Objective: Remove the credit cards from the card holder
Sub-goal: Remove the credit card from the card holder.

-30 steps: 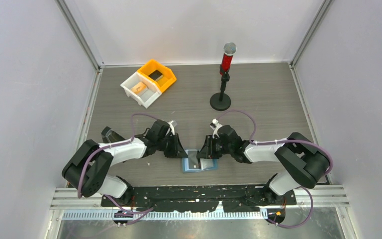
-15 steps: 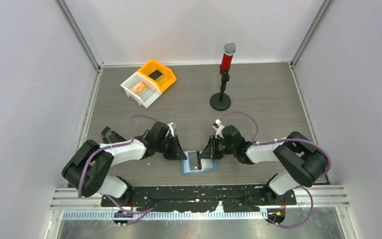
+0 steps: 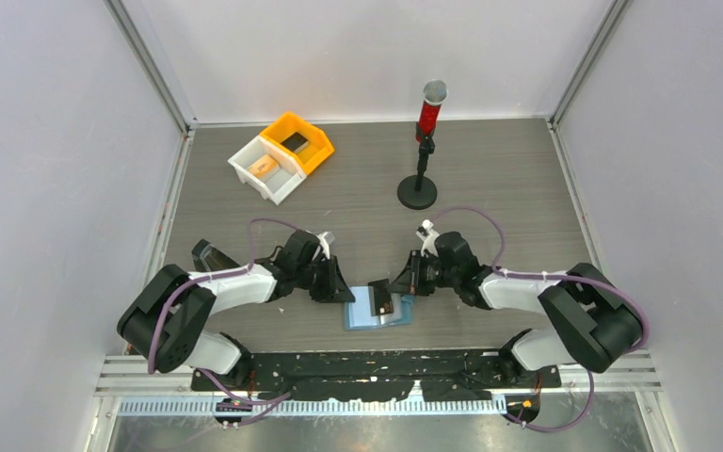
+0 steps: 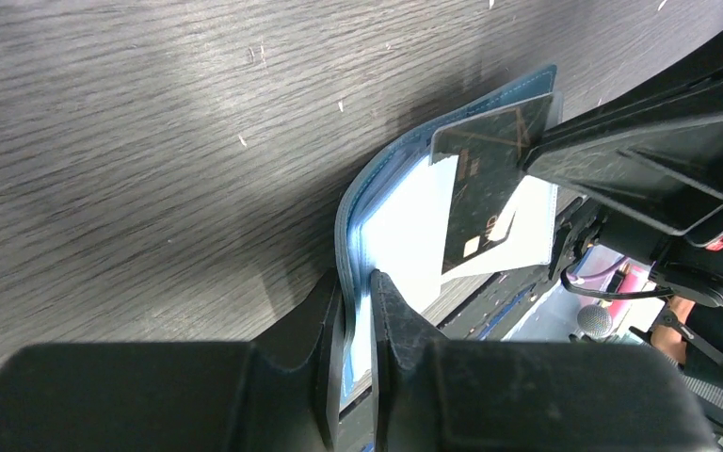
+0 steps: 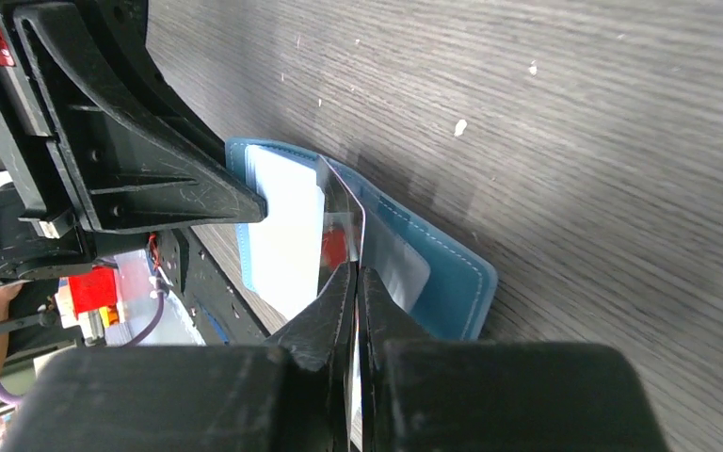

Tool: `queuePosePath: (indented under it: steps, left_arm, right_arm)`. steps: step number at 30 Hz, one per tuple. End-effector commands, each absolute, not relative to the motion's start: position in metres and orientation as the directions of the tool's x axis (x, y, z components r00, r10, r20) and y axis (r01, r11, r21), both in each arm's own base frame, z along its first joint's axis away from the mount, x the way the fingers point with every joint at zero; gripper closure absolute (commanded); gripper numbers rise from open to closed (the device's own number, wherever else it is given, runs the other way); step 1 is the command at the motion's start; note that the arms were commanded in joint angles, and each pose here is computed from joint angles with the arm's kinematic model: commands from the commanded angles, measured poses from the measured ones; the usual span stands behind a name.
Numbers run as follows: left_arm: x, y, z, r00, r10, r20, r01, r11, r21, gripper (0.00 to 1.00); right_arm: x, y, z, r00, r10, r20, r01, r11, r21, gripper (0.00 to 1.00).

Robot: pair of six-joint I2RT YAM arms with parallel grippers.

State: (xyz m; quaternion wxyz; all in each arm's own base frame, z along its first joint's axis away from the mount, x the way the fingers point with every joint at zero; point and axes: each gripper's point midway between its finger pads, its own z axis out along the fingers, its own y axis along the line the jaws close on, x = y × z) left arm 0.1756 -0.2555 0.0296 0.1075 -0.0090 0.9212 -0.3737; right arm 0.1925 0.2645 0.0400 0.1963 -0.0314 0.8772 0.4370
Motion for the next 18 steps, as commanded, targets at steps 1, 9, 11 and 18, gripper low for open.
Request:
queuePosePath:
  steps: [1, 9, 11, 18]
  left_arm:
    - [0.167, -0.252, 0.027, -0.980, -0.065, -0.190, 0.084, 0.725, -0.683, 1.00]
    - [0.167, -0.250, 0.031, -0.979, -0.065, -0.193, 0.085, 0.731, -0.677, 0.93]
    - [0.167, -0.250, 0.033, -0.979, -0.065, -0.195, 0.086, 0.733, -0.675, 0.87]
    - [0.170, -0.251, 0.058, -0.971, -0.072, -0.227, 0.107, 0.719, -0.687, 0.57]
  right_arm:
    - [0.199, 0.249, 0.046, -0.898, 0.115, -0.425, -0.256, 0.649, 0.716, 0.95]
    - [0.207, 0.235, 0.062, -0.879, 0.135, -0.456, -0.262, 0.663, 0.701, 0.95]
    - [0.210, 0.234, 0.071, -0.872, 0.149, -0.466, -0.265, 0.657, 0.706, 0.95]
    - [0.215, 0.235, 0.102, -0.843, 0.205, -0.498, -0.278, 0.626, 0.728, 0.95]
